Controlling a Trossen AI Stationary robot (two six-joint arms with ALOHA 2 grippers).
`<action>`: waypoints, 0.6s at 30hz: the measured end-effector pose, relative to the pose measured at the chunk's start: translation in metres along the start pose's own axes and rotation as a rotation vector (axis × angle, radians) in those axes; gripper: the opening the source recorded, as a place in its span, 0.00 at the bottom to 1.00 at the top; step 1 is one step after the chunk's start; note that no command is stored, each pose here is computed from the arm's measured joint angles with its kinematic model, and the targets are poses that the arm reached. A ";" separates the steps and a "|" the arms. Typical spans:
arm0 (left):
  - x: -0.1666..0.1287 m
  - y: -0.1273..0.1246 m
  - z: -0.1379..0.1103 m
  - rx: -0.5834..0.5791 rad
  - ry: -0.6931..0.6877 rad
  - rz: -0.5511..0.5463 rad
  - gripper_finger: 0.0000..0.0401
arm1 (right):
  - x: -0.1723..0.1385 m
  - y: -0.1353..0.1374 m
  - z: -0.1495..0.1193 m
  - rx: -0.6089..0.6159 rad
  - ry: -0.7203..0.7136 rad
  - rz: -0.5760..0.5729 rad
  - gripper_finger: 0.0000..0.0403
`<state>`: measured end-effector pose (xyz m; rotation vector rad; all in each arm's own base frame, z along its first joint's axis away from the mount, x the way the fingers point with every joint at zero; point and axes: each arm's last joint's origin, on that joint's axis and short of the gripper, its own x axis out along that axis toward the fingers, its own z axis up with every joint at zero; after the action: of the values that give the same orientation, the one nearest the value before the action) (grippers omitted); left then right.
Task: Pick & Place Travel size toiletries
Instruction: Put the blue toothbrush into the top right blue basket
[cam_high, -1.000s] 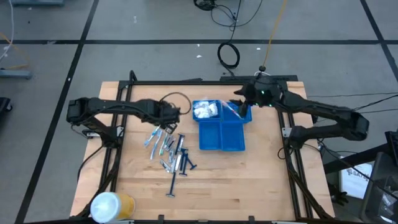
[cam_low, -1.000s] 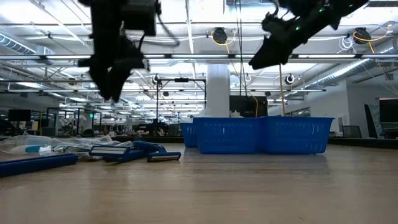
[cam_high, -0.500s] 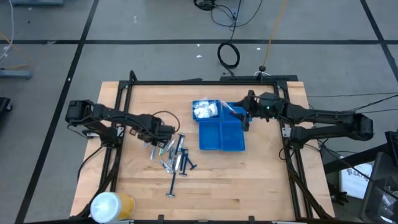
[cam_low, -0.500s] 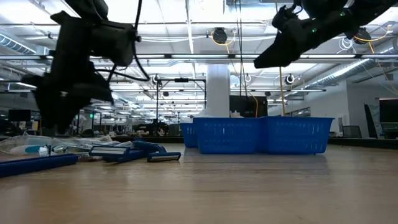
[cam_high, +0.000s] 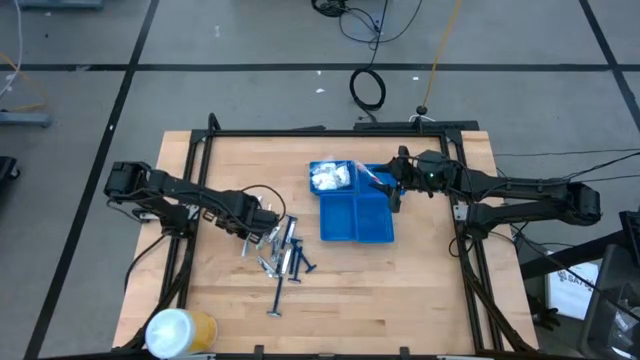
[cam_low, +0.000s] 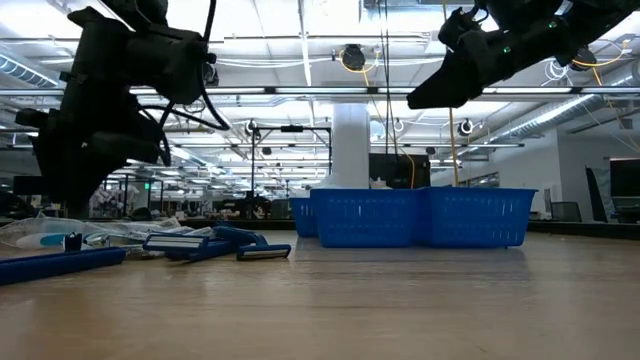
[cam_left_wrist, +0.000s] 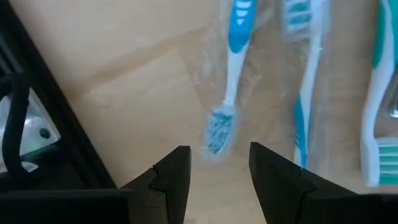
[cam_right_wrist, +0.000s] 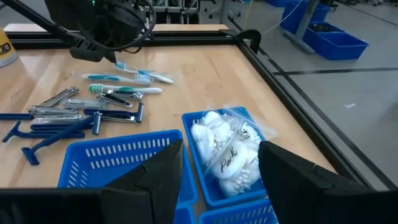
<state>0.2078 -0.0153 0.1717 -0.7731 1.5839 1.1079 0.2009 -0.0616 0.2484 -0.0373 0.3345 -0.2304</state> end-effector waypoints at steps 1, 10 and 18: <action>0.000 0.001 0.000 -0.003 0.010 0.004 0.40 | 0.000 0.000 0.000 0.000 0.000 0.000 0.49; 0.028 0.004 -0.002 0.016 0.036 -0.025 0.40 | 0.000 0.000 0.000 -0.020 -0.005 0.000 0.49; 0.050 0.012 0.001 -0.009 0.070 -0.048 0.38 | 0.000 0.000 0.004 -0.044 -0.040 -0.004 0.49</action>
<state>0.1837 -0.0080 0.1271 -0.8604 1.6112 1.0639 0.2021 -0.0620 0.2521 -0.0863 0.2999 -0.2263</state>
